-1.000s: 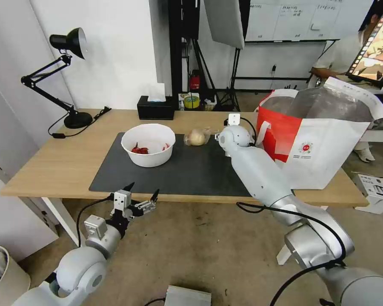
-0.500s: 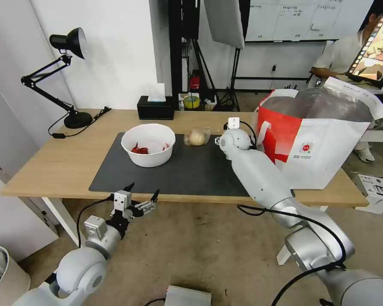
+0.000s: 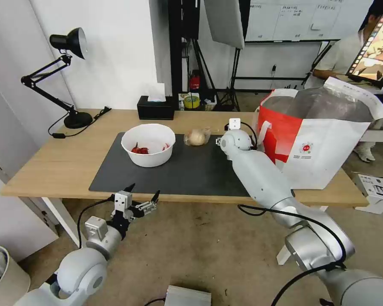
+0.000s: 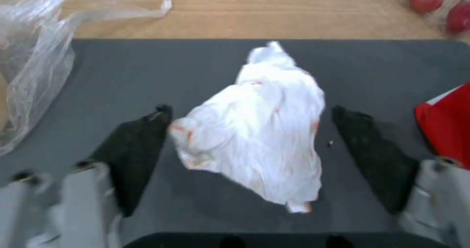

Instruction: Pick up the trash from the table and place it into the takeout bag.

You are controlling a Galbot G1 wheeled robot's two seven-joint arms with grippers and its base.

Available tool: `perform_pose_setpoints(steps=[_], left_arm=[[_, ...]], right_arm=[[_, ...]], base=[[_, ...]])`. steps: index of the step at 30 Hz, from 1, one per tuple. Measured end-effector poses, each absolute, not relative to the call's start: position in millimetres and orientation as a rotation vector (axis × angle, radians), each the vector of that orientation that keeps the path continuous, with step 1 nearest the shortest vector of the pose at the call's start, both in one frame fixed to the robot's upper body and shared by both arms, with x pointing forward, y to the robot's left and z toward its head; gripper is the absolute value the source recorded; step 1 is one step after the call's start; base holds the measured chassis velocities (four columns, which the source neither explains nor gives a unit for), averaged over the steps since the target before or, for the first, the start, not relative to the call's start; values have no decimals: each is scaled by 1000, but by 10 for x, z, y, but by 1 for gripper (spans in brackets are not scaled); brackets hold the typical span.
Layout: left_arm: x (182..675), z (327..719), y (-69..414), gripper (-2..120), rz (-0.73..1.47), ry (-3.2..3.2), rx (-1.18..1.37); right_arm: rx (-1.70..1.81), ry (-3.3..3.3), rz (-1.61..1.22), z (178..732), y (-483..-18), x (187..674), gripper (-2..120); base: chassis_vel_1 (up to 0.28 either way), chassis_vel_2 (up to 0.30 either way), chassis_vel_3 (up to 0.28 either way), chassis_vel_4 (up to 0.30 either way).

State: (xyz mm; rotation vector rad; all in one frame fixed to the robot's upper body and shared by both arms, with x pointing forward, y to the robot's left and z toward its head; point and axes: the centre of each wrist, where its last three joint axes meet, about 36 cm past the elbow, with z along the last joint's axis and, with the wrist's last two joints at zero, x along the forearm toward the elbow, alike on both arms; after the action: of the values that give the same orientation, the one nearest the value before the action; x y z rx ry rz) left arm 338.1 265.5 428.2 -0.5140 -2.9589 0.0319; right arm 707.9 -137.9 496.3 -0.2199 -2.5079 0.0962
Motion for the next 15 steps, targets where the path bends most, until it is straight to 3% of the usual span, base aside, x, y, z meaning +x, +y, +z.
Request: perform_pose_setpoints(steps=[2, 4, 7, 9, 11, 15], left_arm=[[3378, 4278, 2650, 100, 33, -2958, -516], [3377, 4276, 2648, 100, 33, -2957, -517], [3374, 4282, 2645, 100, 32, -2958, -519], [3373, 4286, 2644, 100, 32, -2958, -520], [3371, 4294, 2643, 100, 32, -2960, -522], [3365, 4297, 2640, 100, 33, -2959, -523]], right_arm=[[-219, -2515, 93, 4950, -1385, 7078, 74], [-220, -2520, 93, 4944, -1388, 7079, 70], [-217, -2527, 93, 4940, -1389, 7080, 55], [-216, -2528, 92, 4940, -1389, 7080, 54], [-213, -2529, 90, 4936, -1379, 7077, 41], [-215, -2530, 89, 4917, -1374, 7073, 26]], base=[[0, 0, 0, 0], [0, 0, 0, 0], [0, 0, 0, 0], [0, 0, 0, 0], [0, 0, 0, 0], [0, 0, 0, 0]])
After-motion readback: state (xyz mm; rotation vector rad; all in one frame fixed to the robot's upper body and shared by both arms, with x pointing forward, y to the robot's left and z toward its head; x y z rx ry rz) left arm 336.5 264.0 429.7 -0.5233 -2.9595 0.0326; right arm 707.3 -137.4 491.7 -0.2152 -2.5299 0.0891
